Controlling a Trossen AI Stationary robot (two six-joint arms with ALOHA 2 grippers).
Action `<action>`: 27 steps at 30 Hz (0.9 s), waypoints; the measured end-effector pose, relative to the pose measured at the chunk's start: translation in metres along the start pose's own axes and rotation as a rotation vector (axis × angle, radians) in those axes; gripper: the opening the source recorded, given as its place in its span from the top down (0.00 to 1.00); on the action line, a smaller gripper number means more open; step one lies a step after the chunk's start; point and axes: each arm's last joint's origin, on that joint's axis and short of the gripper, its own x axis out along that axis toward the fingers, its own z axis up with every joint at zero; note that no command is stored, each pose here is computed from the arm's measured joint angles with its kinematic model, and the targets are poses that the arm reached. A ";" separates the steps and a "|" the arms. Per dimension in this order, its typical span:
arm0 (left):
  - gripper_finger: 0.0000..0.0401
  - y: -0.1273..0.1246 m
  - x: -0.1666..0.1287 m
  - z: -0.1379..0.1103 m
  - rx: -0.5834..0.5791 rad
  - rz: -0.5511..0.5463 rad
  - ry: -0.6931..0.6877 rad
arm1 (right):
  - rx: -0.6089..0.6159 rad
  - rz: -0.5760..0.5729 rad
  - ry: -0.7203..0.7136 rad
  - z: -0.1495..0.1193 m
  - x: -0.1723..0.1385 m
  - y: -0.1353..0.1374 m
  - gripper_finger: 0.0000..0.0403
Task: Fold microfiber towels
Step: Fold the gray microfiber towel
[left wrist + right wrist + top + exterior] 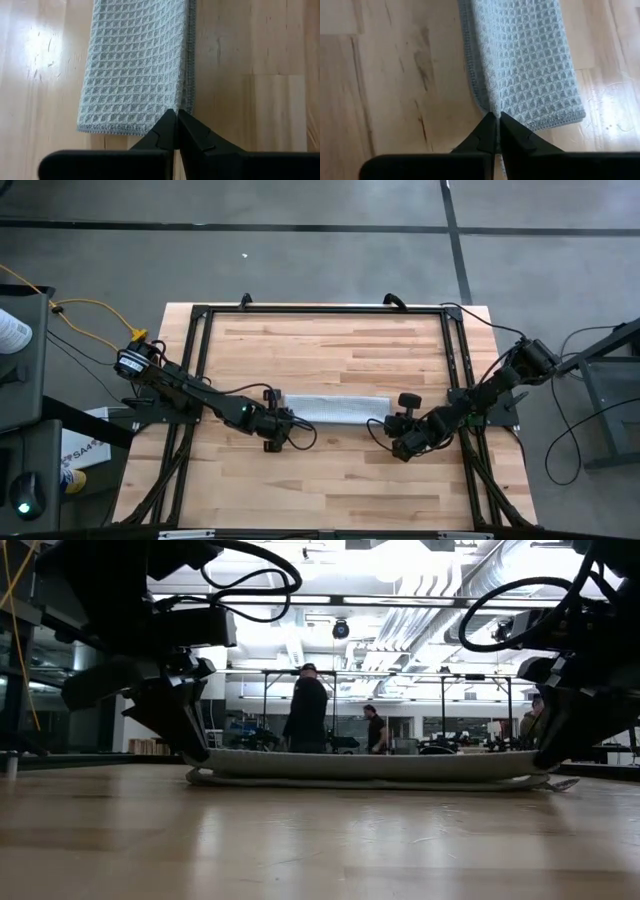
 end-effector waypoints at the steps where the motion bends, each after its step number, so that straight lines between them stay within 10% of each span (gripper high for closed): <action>1: 0.96 0.000 0.000 0.000 0.000 0.000 0.000 | 0.001 0.003 0.000 0.000 0.000 0.000 0.96; 27: 0.64 0.000 0.000 0.001 0.020 -0.001 -0.008 | 0.010 -0.015 -0.019 0.001 0.000 0.000 0.59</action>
